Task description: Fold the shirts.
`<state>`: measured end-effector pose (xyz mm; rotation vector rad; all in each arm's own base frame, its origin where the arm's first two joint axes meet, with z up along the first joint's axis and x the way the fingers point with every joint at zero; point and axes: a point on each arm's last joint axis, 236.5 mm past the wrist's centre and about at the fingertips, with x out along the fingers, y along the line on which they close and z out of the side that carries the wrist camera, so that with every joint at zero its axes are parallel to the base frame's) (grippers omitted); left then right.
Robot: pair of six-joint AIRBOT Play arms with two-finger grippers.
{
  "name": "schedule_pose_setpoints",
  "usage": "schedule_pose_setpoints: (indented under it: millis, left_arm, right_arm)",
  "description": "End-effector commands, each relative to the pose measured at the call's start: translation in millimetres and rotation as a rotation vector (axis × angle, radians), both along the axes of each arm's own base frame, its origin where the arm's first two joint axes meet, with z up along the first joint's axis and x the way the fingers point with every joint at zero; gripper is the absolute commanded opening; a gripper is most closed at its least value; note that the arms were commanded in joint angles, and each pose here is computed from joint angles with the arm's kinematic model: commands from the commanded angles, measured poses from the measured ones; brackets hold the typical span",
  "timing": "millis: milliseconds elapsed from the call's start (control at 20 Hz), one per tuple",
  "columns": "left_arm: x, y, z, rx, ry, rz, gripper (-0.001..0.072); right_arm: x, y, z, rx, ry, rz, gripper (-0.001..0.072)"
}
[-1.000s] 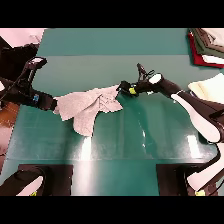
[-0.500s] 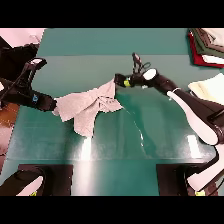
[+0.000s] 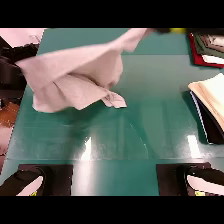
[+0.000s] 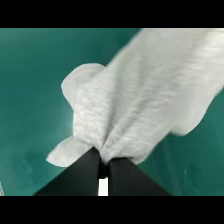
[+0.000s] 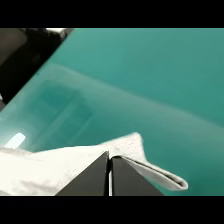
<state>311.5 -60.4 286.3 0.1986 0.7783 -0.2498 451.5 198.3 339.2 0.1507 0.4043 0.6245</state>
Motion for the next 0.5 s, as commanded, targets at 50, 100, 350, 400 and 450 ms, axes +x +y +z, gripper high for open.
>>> schedule_pose_setpoints:
  millis: [50, 100, 350, 400, 450]
  left_arm:
    - [-29, 3, 88, -0.031, -0.202, -0.015, 0.0025]
    - [-36, 0, 109, -0.049, -0.259, -0.026, 0.0026]
    - [-77, -36, 175, -0.189, -0.454, -0.179, 0.0025]
    - [-83, -48, 175, -0.216, -0.442, -0.225, 0.0025]
    - [-83, -55, 170, -0.231, -0.418, -0.253, 0.0025]
  right_arm:
    - [-95, -70, 113, -0.087, -0.208, -0.141, 0.0012]
    - [-114, -85, 136, -0.092, -0.263, -0.19, 0.0012]
    - [-181, -135, 179, -0.076, -0.396, -0.36, 0.0011]
    - [-183, -144, 176, -0.078, -0.389, -0.393, 0.0011]
    - [-182, -151, 172, -0.079, -0.376, -0.42, 0.0011]
